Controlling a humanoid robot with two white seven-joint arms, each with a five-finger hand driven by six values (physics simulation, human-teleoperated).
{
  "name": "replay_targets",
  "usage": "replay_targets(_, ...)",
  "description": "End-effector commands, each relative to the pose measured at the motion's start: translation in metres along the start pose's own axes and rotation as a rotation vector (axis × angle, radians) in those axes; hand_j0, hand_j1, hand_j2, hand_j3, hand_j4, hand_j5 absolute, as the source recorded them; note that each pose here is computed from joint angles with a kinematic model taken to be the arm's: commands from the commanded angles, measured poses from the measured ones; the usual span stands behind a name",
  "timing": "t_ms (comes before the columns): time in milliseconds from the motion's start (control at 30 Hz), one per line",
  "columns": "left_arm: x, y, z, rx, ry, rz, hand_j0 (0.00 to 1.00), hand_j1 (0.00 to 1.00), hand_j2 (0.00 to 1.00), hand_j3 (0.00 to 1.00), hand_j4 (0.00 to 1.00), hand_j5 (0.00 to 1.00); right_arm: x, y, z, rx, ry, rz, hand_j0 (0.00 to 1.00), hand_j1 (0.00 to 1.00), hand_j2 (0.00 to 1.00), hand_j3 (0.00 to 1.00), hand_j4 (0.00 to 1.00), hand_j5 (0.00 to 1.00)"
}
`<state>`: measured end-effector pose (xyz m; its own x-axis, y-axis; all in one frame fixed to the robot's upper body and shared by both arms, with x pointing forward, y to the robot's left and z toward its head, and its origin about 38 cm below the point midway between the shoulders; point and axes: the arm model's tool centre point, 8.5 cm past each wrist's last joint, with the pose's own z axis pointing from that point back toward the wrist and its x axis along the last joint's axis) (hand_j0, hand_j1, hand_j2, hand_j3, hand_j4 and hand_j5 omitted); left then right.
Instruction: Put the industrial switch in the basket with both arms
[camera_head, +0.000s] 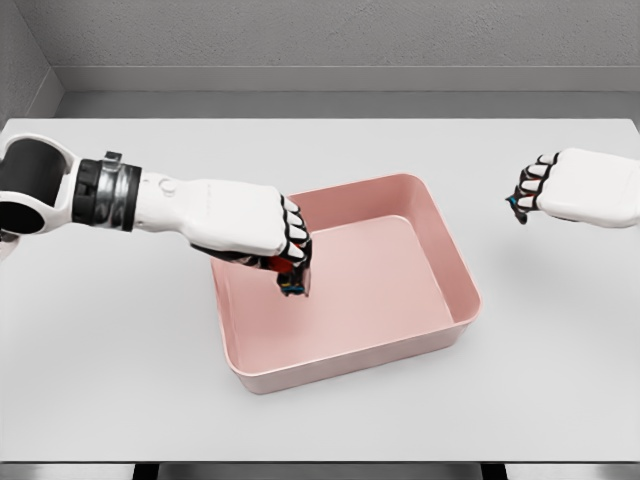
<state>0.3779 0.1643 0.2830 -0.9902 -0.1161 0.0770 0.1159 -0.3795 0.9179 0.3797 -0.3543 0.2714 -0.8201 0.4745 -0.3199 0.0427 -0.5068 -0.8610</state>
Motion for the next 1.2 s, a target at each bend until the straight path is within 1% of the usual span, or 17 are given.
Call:
replay_targets(0,0.001,0.001,-0.004,0.006,-0.010,0.006,0.74,0.74,0.74,0.74,0.74,0.74,0.003,-0.004,-0.002,-0.017,-0.010,-0.005,0.44,0.44,0.44,0.44,0.44,0.44)
replay_targets(33,0.001,0.002,-0.005,0.008,-0.013,0.005,0.78,0.78,0.78,0.78,0.78,0.78,0.004,-0.007,-0.007,-0.031,-0.017,-0.004,0.44,0.44,0.44,0.44,0.44,0.44)
replay_targets(67,0.002,0.002,-0.008,0.011,-0.020,0.004,0.86,0.86,0.86,0.86,0.86,0.86,0.006,-0.008,-0.010,-0.040,-0.026,-0.003,0.44,0.44,0.44,0.44,0.44,0.44)
replay_targets(133,0.002,0.002,-0.008,0.010,-0.020,0.006,0.94,0.94,0.94,0.94,0.94,0.94,0.008,-0.010,-0.015,-0.052,-0.034,-0.005,0.44,0.44,0.44,0.44,0.44,0.44)
replay_targets(467,-0.003,0.003,0.002,0.010,0.008,0.005,1.00,1.00,1.00,1.00,1.00,1.00,0.013,-0.026,-0.026,-0.108,-0.065,-0.005,0.44,0.44,0.44,0.44,0.44,0.44)
replay_targets(500,-0.005,0.002,0.011,0.005,0.030,0.008,1.00,1.00,1.00,1.00,1.00,1.00,0.015,-0.027,-0.028,-0.114,-0.071,-0.004,0.44,0.44,0.44,0.44,0.44,0.44)
replay_targets(533,-0.014,0.005,0.044,0.020,0.104,0.030,1.00,1.00,1.00,1.00,1.00,1.00,0.018,-0.029,-0.030,-0.122,-0.081,-0.002,0.44,0.44,0.44,0.44,0.44,0.44)
replay_targets(567,-0.020,0.008,0.071,0.060,0.150,0.079,1.00,1.00,1.00,1.00,1.00,1.00,0.019,-0.030,-0.031,-0.126,-0.085,-0.001,0.44,0.44,0.44,0.44,0.44,0.44)
replay_targets(600,-0.025,0.016,0.115,0.111,0.223,0.128,1.00,1.00,1.00,1.00,1.00,1.00,0.021,-0.032,-0.034,-0.134,-0.091,0.001,0.44,0.44,0.44,0.44,0.44,0.44)
replay_targets(633,-0.028,0.020,0.141,0.156,0.264,0.169,1.00,1.00,1.00,1.00,1.00,1.00,0.022,-0.034,-0.036,-0.142,-0.097,-0.001,0.44,0.44,0.44,0.44,0.44,0.44)
replay_targets(667,-0.045,0.016,0.166,0.241,0.308,0.269,1.00,1.00,1.00,1.00,1.00,1.00,0.023,-0.037,-0.038,-0.153,-0.101,-0.004,0.44,0.44,0.44,0.44,0.44,0.44)
replay_targets(700,-0.065,0.000,0.192,0.314,0.376,0.375,1.00,1.00,1.00,1.00,1.00,1.00,0.023,-0.038,-0.039,-0.157,-0.104,-0.003,0.44,0.44,0.44,0.44,0.44,0.44)
replay_targets(733,-0.080,-0.024,0.210,0.328,0.446,0.452,1.00,1.00,1.00,1.00,1.00,1.00,0.025,-0.040,-0.041,-0.166,-0.110,0.000,0.44,0.44,0.44,0.44,0.44,0.44)
replay_targets(800,-0.077,-0.082,0.197,0.269,0.453,0.577,1.00,1.00,1.00,1.00,1.00,1.00,0.028,-0.044,-0.048,-0.187,-0.124,-0.001,0.44,0.44,0.44,0.44,0.44,0.44)
replay_targets(900,-0.065,-0.142,0.172,0.187,0.425,0.713,1.00,1.00,1.00,1.00,1.00,1.00,0.031,-0.047,-0.054,-0.202,-0.136,-0.004,0.44,0.44,0.44,0.44,0.44,0.44)
replay_targets(967,-0.066,-0.140,0.174,0.191,0.428,0.707,1.00,1.00,1.00,1.00,1.00,1.00,0.035,-0.050,-0.061,-0.222,-0.152,-0.007,0.44,0.44,0.44,0.44,0.44,0.44)
replay_targets(1167,-0.064,-0.146,0.163,0.183,0.404,0.725,1.00,1.00,1.00,1.00,1.00,1.00,0.041,-0.054,-0.070,-0.248,-0.172,-0.011,0.44,0.44,0.44,0.44,0.44,0.44)
